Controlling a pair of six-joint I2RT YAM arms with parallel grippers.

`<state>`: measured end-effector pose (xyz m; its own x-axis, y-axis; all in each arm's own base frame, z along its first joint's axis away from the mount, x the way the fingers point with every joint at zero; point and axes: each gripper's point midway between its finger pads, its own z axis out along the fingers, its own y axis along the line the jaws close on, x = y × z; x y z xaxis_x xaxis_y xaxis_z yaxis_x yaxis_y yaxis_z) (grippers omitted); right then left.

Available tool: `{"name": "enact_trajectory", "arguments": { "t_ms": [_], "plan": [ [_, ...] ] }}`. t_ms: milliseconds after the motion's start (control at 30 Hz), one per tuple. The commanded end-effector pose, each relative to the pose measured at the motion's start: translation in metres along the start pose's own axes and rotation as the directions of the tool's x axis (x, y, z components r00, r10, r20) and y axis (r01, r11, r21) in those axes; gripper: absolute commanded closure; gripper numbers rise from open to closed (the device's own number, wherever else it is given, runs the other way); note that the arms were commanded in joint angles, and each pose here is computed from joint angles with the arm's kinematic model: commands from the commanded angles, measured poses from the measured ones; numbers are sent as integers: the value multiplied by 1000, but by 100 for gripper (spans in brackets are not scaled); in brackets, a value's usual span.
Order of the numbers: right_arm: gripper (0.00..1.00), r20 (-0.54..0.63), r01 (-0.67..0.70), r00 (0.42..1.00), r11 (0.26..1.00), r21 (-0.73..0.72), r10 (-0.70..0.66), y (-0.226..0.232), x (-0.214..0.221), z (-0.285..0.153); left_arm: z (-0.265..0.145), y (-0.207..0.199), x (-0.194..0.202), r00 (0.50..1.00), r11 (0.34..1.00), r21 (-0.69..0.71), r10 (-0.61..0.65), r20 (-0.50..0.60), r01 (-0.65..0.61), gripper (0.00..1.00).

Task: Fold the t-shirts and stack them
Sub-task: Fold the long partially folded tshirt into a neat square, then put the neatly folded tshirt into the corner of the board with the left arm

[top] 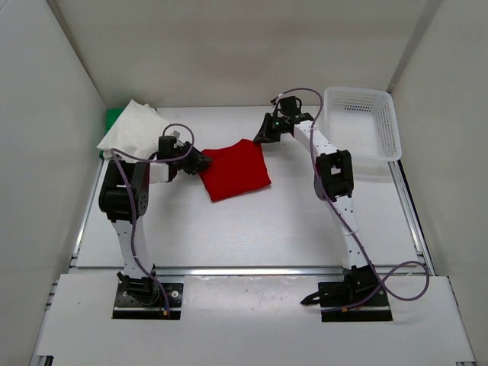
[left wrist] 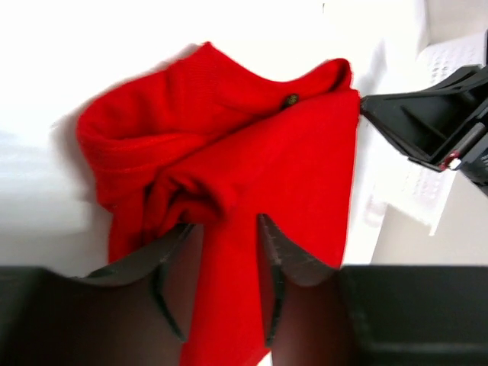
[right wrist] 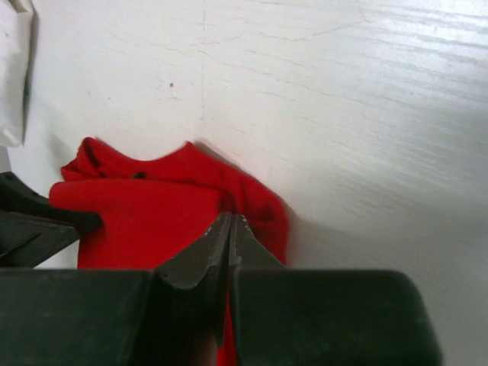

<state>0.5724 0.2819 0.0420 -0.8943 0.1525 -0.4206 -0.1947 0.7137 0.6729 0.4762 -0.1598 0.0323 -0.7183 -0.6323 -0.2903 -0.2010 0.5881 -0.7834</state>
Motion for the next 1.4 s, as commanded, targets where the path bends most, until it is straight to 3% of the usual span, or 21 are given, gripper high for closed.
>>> {"name": "enact_trajectory", "arguments": {
  "t_ms": [0, 167, 267, 333, 533, 667, 867, 1000, 1067, 1133, 1167, 1233, 1367],
  "plan": [
    [100, -22, 9, 1000, 997, 77, -8, -8, 4, -6, -21, -11, -11, 998, 999, 34, -2, 60, 0, 53],
    [100, 26, 66, 997, 998, 22, -66, 28, -17, -26, -56, -47, -26, 989, 994, 95, 36, 144, -50, 37],
    [91, 95, 135, 986, 991, -9, -134, 71, -40, -61, -78, -44, -32, 979, 994, 64, 69, 190, -83, 15],
    [81, 119, 173, 978, 985, -10, -171, 91, -45, -80, -90, -37, -37, 974, 995, 33, 83, 212, -92, 2],
    [57, 200, 273, 944, 962, -19, -264, 144, -60, -145, -96, 10, -11, 973, 974, -168, 176, 148, -151, 1],
    [51, 275, 339, 907, 941, -22, -320, 177, -71, -194, -89, 35, 18, 985, 968, -204, 162, 58, -147, 3],
    [49, 374, 394, 856, 919, -24, -358, 205, -82, -256, -70, 47, 59, 991, 972, -196, 123, -46, -129, 16],
    [49, 385, 414, 845, 909, -32, -371, 215, -76, -265, -42, 40, 71, 993, 980, -166, 98, -65, -107, 25],
    [48, 370, 421, 849, 906, -46, -376, 218, -67, -262, -27, 39, 78, 994, 988, -136, 64, -91, -76, 41],
    [49, 376, 425, 844, 904, -34, -382, 216, -65, -266, -13, 19, 65, 998, 996, -81, 40, -53, -44, 79],
    [49, 362, 412, 854, 910, -31, -374, 211, -60, -265, -6, 9, 57, 998, 997, -58, 45, -37, -47, 88],
    [49, 359, 412, 858, 909, -58, -367, 212, -54, -263, 6, -18, 41, 999, 998, -21, 51, -17, -51, 98],
    [50, 348, 358, 884, 930, -76, -312, 193, -35, -260, 24, -92, -6, 990, 988, 57, 140, 30, -142, 100]
  ]
}}
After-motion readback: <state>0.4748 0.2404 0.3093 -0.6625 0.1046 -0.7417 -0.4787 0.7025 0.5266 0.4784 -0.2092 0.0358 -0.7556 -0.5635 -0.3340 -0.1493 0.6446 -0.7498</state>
